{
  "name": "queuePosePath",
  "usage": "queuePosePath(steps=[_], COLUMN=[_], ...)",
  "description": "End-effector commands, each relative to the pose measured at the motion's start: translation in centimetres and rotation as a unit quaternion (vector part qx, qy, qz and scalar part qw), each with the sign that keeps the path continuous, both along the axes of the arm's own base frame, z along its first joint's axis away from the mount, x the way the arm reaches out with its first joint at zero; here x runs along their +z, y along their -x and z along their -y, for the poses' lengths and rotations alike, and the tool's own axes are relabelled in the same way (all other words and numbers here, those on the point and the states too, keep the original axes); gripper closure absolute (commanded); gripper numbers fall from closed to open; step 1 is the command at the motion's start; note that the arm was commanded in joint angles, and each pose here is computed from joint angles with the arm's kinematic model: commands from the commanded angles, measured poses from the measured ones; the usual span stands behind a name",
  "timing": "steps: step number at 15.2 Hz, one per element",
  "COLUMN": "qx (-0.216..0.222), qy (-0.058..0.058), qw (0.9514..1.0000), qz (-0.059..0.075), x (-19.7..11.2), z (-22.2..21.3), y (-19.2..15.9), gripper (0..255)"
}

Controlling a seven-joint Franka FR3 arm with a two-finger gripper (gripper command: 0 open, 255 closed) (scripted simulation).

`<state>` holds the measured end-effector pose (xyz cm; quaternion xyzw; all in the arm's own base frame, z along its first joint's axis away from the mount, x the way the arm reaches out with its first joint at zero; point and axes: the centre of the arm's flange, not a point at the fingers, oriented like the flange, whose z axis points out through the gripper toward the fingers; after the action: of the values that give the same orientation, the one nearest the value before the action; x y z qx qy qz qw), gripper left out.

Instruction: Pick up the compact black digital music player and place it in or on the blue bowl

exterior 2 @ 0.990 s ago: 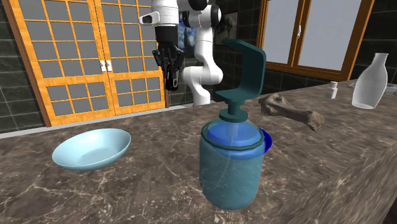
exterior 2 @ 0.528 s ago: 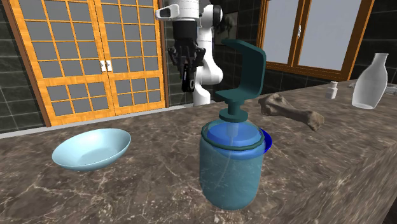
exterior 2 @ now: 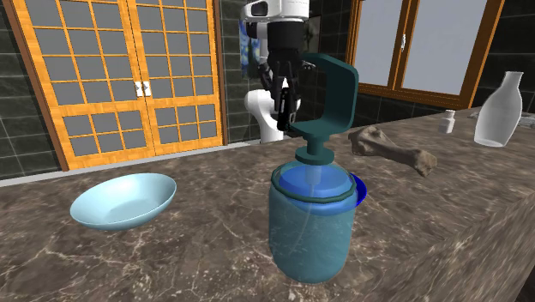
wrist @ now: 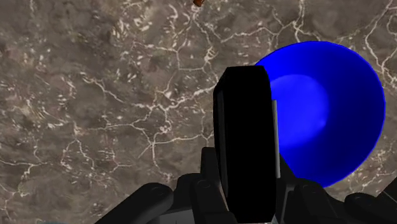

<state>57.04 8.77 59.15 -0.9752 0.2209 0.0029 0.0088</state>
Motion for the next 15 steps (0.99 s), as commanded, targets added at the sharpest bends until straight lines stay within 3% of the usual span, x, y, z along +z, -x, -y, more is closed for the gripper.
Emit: queuePosePath(steps=[1,7,15], qx=[-0.001,-0.001,-0.001], qy=[0.000,0.000,0.000], qw=[1.0000,1.0000,1.0000], qz=[0.000,0.000,0.000], x=[0.2,0.7,-3.6], z=[-2.0,-8.6,-8.6], y=[-1.5,-6.3,-6.3], gripper=[255,255,255])
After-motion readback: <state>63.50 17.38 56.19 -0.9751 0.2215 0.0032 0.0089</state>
